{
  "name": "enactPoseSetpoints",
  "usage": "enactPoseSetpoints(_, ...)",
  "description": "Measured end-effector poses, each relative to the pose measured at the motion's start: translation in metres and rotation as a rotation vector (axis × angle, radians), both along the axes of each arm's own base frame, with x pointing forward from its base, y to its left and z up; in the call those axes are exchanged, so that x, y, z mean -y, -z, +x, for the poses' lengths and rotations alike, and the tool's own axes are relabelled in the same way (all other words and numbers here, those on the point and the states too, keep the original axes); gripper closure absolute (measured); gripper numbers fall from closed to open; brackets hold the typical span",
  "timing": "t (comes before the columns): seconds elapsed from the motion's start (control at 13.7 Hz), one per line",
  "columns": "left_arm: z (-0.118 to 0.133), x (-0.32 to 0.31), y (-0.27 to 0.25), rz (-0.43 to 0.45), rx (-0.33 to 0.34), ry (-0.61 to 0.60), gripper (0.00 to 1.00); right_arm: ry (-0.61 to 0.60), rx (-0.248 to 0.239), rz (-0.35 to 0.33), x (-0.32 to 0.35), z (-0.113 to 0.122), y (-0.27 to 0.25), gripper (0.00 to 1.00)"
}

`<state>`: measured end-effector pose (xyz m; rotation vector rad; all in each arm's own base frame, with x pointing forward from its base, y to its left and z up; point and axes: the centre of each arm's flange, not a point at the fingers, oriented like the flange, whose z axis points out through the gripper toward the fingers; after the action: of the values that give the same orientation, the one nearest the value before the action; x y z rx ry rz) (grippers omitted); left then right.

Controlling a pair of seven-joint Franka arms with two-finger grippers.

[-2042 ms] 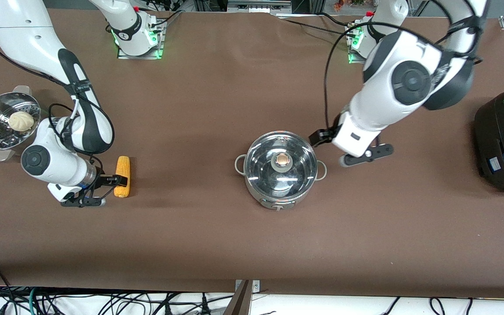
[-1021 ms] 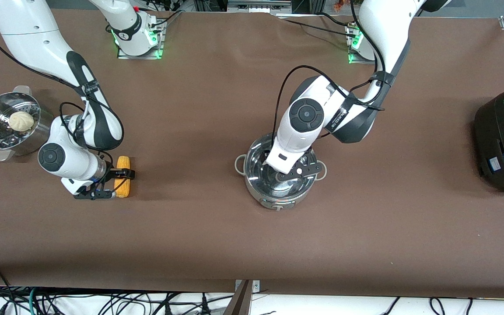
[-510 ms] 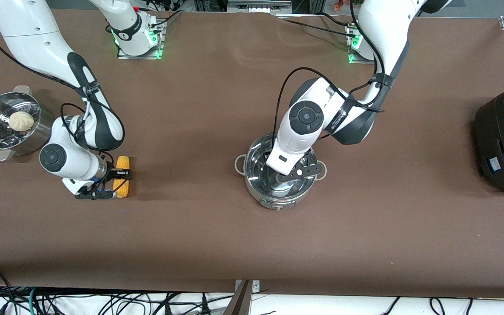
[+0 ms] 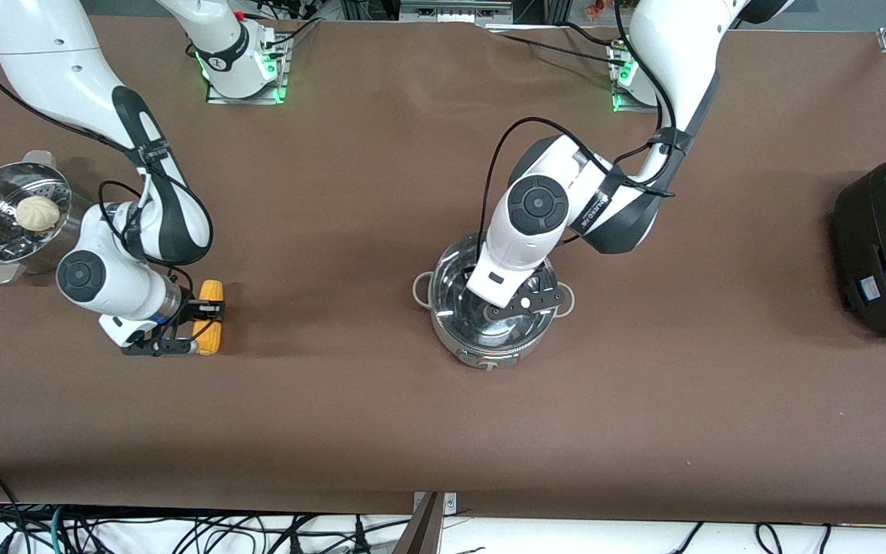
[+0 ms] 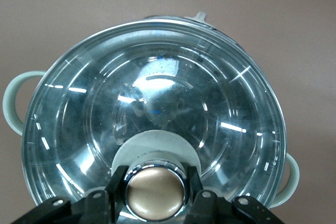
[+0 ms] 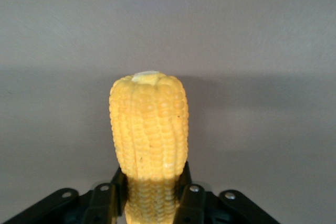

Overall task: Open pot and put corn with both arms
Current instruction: 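Lift the glass lid off the pot with the left gripper while the right lifts corn, then carry the corn over the open pot with the right gripper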

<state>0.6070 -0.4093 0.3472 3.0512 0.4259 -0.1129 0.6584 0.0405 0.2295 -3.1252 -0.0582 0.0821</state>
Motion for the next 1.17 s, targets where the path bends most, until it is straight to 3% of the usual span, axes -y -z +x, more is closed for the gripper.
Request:
enactPoseSetpoints(0.07,0.001,-0.001,-0.003,0.0,0.003,-0.002,0.49,-0.005,-0.001,0.002,-0.003,0.004,-0.014,0.69)
enactPoseSetpoints(0.29,0.014,-0.024,-0.03,0.02,0.019,-0.034,0.49,-0.012,0.025,0.006,-0.01,0.014,-0.067,0.7)
enactPoseSetpoints(0.44,0.031,-0.061,-0.06,0.012,0.047,-0.034,0.49,0.013,0.045,0.015,-0.023,0.012,-0.106,0.72)
enactPoseSetpoints(0.66,0.06,-0.153,-0.096,-0.03,0.052,0.004,0.49,0.075,0.035,0.032,-0.064,-0.002,-0.16,0.72)
enactPoseSetpoints(0.88,0.073,-0.247,-0.09,-0.027,0.032,0.087,0.49,0.072,0.053,0.053,-0.131,-0.011,-0.189,0.72)
enactPoseSetpoints(1.17,0.066,-0.325,-0.052,-0.015,-0.035,0.187,0.49,0.082,0.077,0.074,-0.248,-0.042,-0.209,0.72)
